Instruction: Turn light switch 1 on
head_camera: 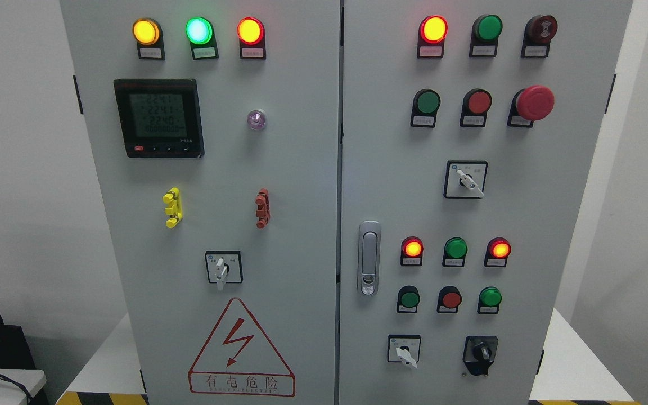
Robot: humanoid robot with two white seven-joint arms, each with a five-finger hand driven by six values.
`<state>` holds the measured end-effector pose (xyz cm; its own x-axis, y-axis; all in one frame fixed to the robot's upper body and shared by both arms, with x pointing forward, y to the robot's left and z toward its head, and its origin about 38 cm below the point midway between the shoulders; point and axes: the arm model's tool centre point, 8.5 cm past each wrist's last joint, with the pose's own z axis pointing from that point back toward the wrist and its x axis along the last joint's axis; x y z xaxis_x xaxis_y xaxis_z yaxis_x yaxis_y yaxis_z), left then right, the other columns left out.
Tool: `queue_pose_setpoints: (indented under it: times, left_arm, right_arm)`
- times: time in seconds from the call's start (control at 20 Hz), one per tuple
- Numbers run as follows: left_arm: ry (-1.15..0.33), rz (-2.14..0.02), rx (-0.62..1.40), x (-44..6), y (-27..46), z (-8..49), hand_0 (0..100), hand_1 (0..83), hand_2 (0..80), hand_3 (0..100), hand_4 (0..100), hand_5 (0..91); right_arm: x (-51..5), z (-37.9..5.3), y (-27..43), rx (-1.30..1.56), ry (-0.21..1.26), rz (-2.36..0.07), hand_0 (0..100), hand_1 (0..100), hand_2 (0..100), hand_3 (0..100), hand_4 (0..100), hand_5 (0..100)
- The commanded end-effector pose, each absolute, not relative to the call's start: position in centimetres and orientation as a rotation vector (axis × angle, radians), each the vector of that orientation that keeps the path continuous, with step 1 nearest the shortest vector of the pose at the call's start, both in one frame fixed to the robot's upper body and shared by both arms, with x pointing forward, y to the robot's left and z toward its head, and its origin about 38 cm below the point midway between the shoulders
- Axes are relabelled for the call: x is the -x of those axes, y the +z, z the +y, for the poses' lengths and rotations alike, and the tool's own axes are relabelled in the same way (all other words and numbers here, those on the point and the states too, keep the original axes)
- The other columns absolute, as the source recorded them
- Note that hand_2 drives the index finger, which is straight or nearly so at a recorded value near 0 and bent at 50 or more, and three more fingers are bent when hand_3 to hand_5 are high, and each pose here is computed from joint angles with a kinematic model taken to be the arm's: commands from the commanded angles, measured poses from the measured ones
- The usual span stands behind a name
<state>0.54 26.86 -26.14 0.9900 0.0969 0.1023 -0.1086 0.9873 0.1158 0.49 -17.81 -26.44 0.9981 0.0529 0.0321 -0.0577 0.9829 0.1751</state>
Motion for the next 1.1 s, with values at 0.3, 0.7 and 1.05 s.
queue_pose_setpoints:
  times: [0.3,0.7,1.05]
  left_arm:
    - [0.115,-0.076,-0.082,1.0,-26.3,24.1,29,0.0,0.0,0,0,0.0]
    - [0.202,-0.157,-0.183,0.7,-26.2,25.3,30,0.0,0.0,0,0,0.0]
    - [0.285,-0.265,-0.219,-0.6,-25.6,27.1,30,0.0,0.0,0,0,0.0]
  right_arm:
    - [-0.5,-17.8,-26.4,-0.179,0.037,-0.029,12,39,0,0,0,0]
    - [-0.5,-17.8,-26.4,-0.177,0.037,-0.029,12,39,0,0,0,0]
    - [-0.5,-17.8,-26.4,-0.177,0.037,-0.029,12,39,0,0,0,0]
